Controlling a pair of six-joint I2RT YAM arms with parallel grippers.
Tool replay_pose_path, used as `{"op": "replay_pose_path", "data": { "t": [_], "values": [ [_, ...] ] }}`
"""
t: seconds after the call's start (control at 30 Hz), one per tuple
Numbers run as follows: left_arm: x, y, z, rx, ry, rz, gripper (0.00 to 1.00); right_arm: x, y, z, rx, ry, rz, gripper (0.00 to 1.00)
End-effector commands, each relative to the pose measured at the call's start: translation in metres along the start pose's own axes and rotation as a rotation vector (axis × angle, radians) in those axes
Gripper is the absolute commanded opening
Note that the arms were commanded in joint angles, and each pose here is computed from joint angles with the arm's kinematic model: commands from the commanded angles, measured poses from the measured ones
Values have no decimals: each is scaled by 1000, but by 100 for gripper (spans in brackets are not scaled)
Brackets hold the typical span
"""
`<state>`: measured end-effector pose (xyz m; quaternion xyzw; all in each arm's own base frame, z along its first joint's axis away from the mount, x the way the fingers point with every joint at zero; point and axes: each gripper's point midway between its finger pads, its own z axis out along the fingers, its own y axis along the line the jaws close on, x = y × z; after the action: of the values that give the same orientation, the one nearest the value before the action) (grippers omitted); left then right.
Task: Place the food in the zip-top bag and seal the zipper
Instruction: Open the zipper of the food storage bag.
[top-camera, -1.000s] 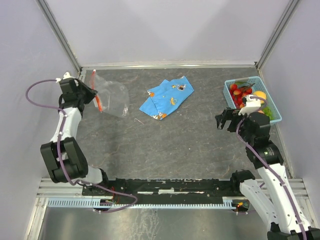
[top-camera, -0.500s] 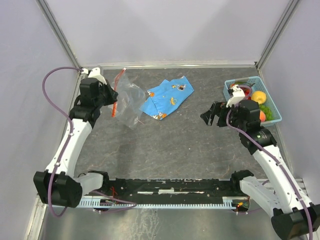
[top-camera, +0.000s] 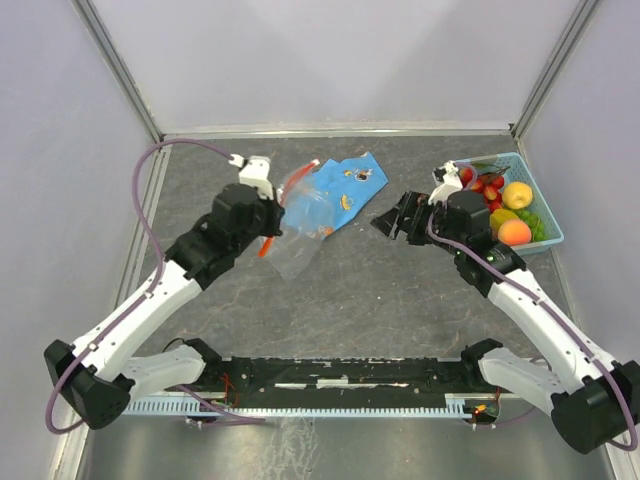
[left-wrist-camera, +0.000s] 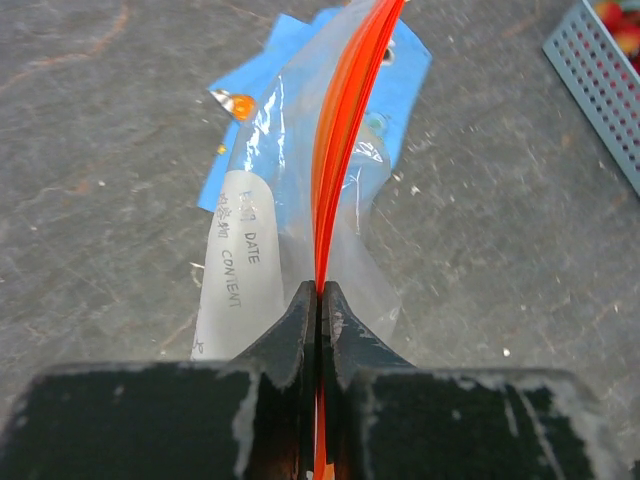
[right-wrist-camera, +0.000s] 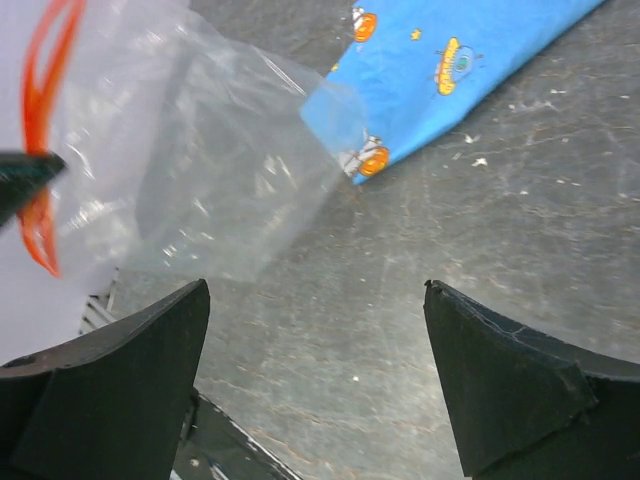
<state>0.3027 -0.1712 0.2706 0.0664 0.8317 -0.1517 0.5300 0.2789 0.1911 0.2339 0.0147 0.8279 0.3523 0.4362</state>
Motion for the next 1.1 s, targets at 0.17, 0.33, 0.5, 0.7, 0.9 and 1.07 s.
{"op": "replay_pose_path", "data": {
  "t": [0.17,0.33,0.5,0.7,0.9,1.07],
  "values": [
    [14,-57,-4,-56,-74,117,3,-21,20,21,-55,-156,223,93],
    [23,-87,-3,-81,-92,194,3,-25,20,24,-56,-199,290,93],
    [37,-110,5,-75,-90,242,3,-23,32,35,-117,-170,329,92],
    [42,-126,9,-58,-84,286,3,-11,25,44,-93,-150,387,84],
    [50,-135,10,-41,-72,309,3,-2,27,51,-113,-119,416,73],
    [56,-140,11,-31,-61,325,3,-3,31,53,-145,-127,432,69]
  ]
}}
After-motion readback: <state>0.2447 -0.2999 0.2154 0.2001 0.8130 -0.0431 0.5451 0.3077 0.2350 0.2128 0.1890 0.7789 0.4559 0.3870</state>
